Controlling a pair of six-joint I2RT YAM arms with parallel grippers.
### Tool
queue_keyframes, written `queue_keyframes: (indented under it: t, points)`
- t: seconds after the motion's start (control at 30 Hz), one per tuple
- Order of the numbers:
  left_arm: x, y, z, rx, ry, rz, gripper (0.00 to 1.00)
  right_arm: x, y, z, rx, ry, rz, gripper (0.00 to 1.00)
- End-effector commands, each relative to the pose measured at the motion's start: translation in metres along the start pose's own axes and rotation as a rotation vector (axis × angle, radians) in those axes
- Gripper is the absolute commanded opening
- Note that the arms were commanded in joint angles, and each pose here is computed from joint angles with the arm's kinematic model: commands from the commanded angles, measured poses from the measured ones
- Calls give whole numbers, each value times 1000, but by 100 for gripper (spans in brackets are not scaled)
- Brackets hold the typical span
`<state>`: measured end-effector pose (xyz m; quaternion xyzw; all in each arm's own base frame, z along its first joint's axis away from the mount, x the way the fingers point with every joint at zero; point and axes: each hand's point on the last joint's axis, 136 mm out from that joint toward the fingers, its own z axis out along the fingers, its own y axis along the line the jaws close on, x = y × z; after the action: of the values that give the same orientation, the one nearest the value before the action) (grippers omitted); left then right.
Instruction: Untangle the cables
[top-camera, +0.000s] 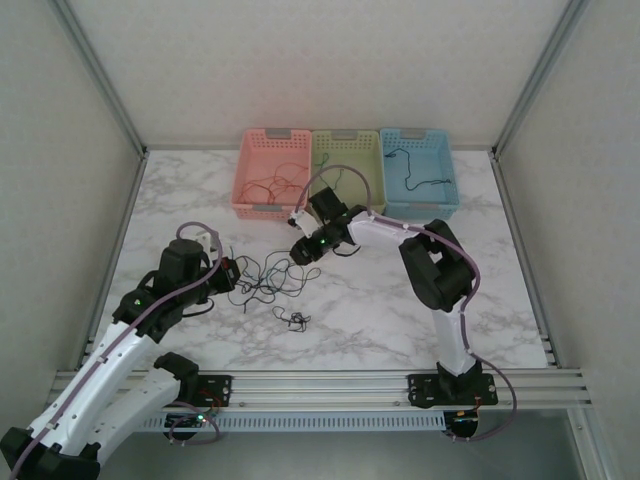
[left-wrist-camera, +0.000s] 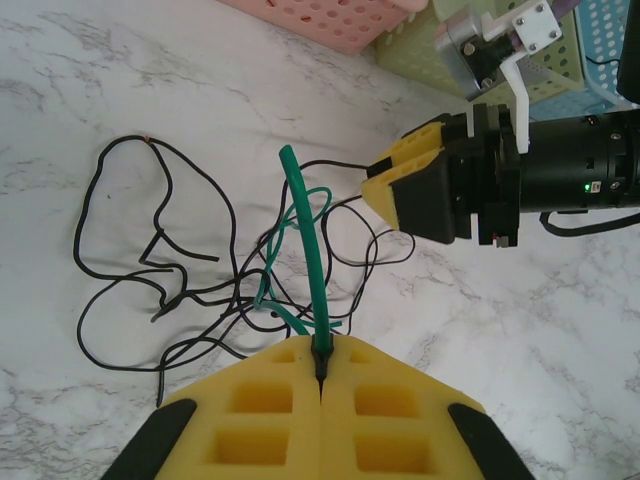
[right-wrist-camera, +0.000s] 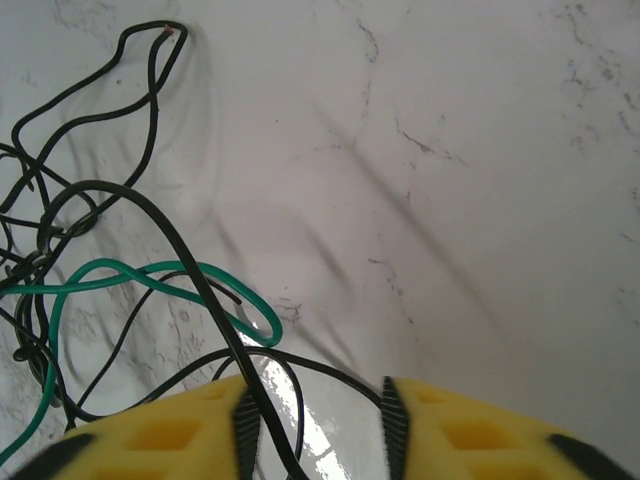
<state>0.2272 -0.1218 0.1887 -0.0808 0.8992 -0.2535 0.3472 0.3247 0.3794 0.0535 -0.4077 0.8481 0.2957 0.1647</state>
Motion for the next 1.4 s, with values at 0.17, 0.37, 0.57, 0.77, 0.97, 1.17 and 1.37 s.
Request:
queue_keyframes:
  t: [0.17, 0.37, 0.57, 0.77, 0.97, 1.17, 1.37]
  points:
    - [1, 4, 0, -10, -2, -8, 0, -13, 7, -28, 46, -86, -30, 0]
    - [1, 5, -1, -14, -7, -8, 0, -10, 7, -47, 99, -133, -17, 0]
    - [1, 8, 1, -30, -4, -11, 0, 1, 9, -72, 156, -183, -6, 0]
    - [-1, 12, -3, -53, -25, -11, 0, 20, -16, -128, 179, -339, 171, 0]
    - [-11, 17, -20, -75, -96, -21, 0, 78, -90, -190, 369, -448, 497, 0]
    - [-16, 17, -30, -82, -130, -24, 0, 128, -126, -215, 517, -463, 688, 0]
    - [-15, 17, -28, -80, -120, -22, 0, 146, -139, -222, 564, -465, 771, 0]
